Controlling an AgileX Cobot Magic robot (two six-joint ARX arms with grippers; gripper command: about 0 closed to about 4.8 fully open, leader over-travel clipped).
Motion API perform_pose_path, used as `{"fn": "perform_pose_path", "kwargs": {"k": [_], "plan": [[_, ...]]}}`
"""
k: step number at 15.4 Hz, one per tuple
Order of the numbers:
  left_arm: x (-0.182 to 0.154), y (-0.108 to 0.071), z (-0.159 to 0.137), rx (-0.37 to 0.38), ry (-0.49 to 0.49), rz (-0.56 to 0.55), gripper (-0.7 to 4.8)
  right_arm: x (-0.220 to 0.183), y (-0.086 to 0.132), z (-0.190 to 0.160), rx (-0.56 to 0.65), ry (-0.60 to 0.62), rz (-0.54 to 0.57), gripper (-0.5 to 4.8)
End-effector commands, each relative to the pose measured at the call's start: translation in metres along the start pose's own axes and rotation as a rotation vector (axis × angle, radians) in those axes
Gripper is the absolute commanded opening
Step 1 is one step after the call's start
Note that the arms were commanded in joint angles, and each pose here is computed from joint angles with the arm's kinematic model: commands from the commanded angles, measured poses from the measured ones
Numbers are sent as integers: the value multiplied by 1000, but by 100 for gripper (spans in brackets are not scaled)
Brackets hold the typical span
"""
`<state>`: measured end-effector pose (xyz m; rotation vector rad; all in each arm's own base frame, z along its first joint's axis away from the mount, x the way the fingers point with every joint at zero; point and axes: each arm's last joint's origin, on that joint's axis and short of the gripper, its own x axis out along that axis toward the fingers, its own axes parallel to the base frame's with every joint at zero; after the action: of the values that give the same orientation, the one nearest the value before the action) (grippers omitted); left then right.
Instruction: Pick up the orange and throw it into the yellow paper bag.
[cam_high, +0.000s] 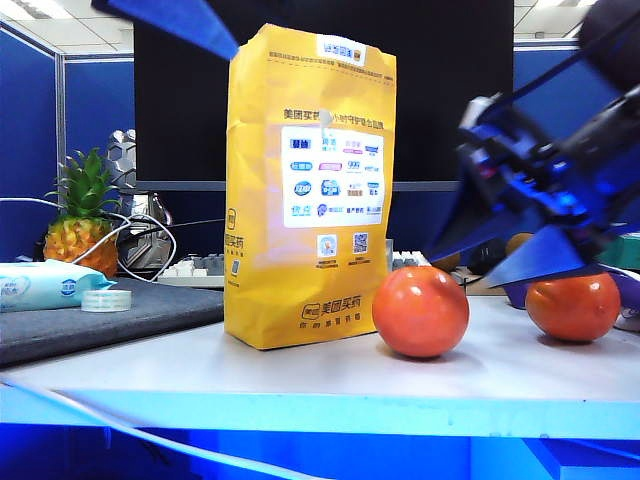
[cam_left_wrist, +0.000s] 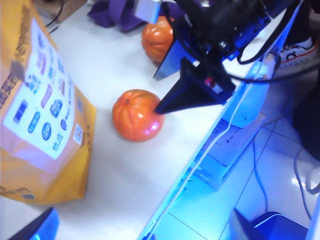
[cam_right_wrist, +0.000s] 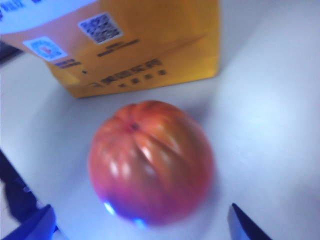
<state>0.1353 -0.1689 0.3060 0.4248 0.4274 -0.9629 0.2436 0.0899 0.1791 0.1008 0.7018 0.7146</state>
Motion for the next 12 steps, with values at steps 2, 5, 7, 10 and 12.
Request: {"fn": "perform_pose_path", "kwargs": {"k": [2, 5, 7, 10, 12], "plan": [[1, 0, 3, -11, -19, -7, 479, 18, -3, 11, -29, 5, 36, 479], [1, 0, 3, -30, -21, -19, 479, 30, -9, 14, -24, 19, 46, 479], [1, 0, 3, -31, -21, -22, 479, 37, -6, 13, -31, 34, 61, 479], [1, 0, 3, -33, -21, -21, 479, 47, 7, 9, -58, 58, 90, 479], [2, 0, 2, -33, -20, -25, 479, 53, 14, 8, -79, 63, 71, 479]]}}
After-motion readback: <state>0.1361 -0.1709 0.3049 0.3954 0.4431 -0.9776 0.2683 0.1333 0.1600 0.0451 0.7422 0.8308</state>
